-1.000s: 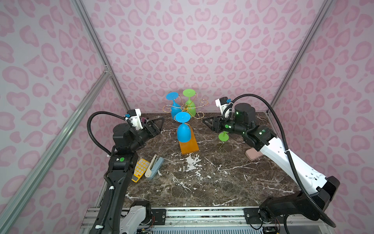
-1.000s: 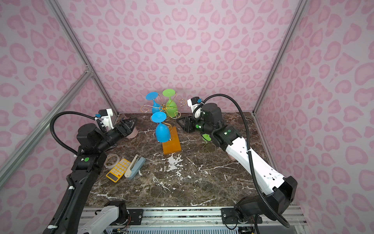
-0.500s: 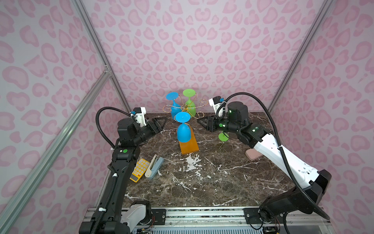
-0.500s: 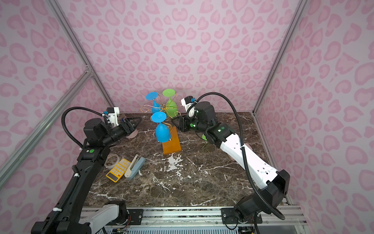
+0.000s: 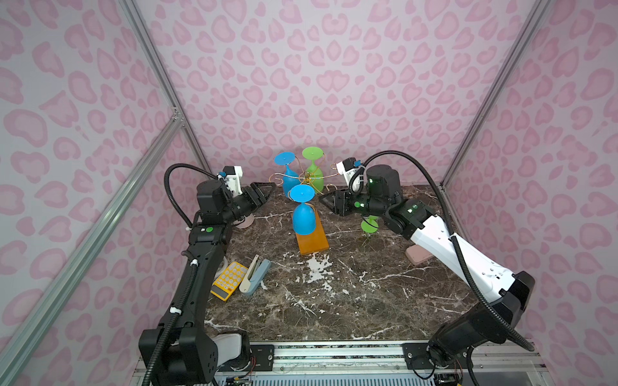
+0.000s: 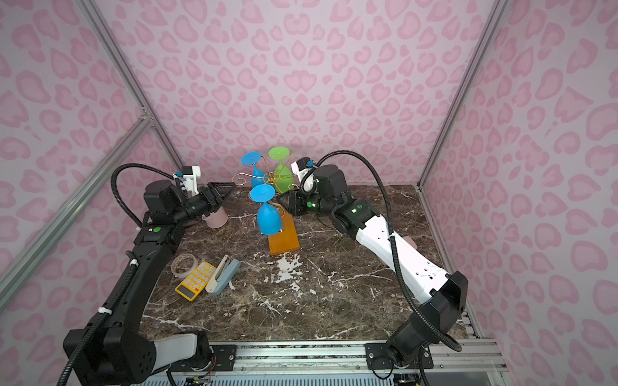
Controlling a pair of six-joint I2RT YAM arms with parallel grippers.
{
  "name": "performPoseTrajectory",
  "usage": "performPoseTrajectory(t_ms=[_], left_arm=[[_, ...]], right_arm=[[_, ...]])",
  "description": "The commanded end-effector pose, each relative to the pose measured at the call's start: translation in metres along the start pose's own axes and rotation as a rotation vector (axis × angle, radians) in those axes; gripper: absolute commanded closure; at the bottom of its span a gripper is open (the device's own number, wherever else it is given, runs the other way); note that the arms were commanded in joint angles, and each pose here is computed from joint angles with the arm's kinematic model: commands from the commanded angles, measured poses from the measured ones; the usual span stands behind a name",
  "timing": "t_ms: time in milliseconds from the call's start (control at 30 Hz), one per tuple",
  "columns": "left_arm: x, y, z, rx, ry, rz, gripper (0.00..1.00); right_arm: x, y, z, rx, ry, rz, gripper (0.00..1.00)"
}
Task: Take the wine glass off the wine glass rack
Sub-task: Pick up the wine glass from the wine glass rack.
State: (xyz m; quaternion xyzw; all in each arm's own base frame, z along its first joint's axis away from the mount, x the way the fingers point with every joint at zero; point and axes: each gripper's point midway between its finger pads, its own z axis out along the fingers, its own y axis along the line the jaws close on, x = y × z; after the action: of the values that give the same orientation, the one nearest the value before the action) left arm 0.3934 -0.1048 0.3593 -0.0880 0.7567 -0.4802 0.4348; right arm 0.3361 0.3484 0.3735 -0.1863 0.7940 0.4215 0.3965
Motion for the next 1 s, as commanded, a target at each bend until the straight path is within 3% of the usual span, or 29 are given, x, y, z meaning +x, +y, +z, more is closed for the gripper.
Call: performPoseTrajectory(t_ms=[0, 600, 967], left_arm=[[-0.009, -0.013, 0.004, 0.055, -0.001, 0.024, 0.39], [-0.019, 0.012, 0.034, 0.042, 0.041, -0.032, 0.52], [-0.029, 0.005, 0.039, 0.062, 0.03, -0.031, 0.56]], right_arm=[[0.001, 0.001, 0.004, -0.01, 0.003, 0.007, 0.59], [-0.002, 0.002, 0.005, -0.015, -0.012, 0.006, 0.59], [-0.001, 0.002, 0.001, -0.015, -0.02, 0.004, 0.59]])
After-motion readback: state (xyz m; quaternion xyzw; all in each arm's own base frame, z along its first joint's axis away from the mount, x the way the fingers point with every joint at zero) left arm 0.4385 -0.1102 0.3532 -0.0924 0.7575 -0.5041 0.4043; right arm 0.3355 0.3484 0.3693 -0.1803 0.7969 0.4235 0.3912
